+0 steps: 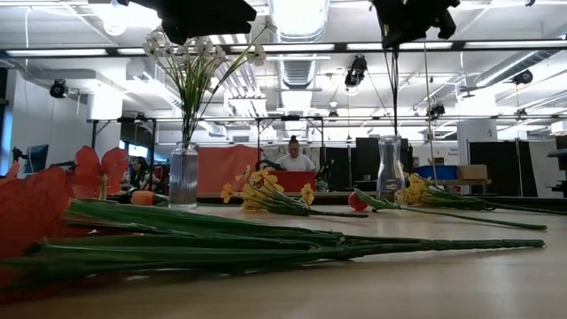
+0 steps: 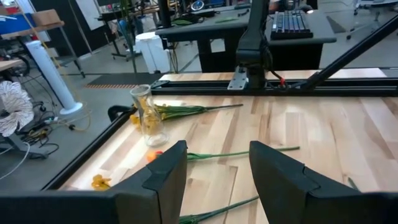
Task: Sort flowers into vase by color
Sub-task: Put the top red flowers into the right transparent flower vase
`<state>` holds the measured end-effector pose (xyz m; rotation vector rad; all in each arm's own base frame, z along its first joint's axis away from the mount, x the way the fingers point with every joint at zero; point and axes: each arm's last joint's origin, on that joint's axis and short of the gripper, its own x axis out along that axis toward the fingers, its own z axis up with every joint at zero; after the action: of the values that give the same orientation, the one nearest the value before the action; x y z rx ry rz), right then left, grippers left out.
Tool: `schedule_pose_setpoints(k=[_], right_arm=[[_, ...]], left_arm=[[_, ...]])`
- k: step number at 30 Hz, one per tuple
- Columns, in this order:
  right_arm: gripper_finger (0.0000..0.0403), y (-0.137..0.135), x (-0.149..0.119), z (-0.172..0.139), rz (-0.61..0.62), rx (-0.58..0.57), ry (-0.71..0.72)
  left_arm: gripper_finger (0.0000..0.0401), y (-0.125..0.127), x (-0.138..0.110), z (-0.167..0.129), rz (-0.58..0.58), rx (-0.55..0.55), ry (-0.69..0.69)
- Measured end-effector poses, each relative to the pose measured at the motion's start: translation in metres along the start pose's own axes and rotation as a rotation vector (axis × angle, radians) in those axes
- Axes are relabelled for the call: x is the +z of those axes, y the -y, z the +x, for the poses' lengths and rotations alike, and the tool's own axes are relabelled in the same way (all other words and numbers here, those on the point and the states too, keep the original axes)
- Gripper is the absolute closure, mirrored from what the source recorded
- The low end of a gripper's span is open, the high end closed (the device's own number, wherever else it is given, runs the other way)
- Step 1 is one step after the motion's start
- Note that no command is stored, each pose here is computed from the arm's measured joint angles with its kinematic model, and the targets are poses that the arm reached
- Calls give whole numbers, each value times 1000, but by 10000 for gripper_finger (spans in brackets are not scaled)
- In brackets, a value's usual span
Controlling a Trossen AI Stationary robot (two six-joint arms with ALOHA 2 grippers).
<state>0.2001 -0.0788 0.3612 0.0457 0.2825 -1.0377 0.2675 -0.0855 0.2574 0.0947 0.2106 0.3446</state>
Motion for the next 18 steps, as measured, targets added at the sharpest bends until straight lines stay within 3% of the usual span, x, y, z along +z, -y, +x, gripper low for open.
schedule_pose_setpoints(k=[5, 18], right_arm=[[390, 2, 15, -6, 25, 49, 34], [390, -3, -3, 1, 15, 85, -26]], left_arm=[[242, 0, 0, 0, 2, 5, -2], [242, 0, -1, 0, 4, 7, -3]])
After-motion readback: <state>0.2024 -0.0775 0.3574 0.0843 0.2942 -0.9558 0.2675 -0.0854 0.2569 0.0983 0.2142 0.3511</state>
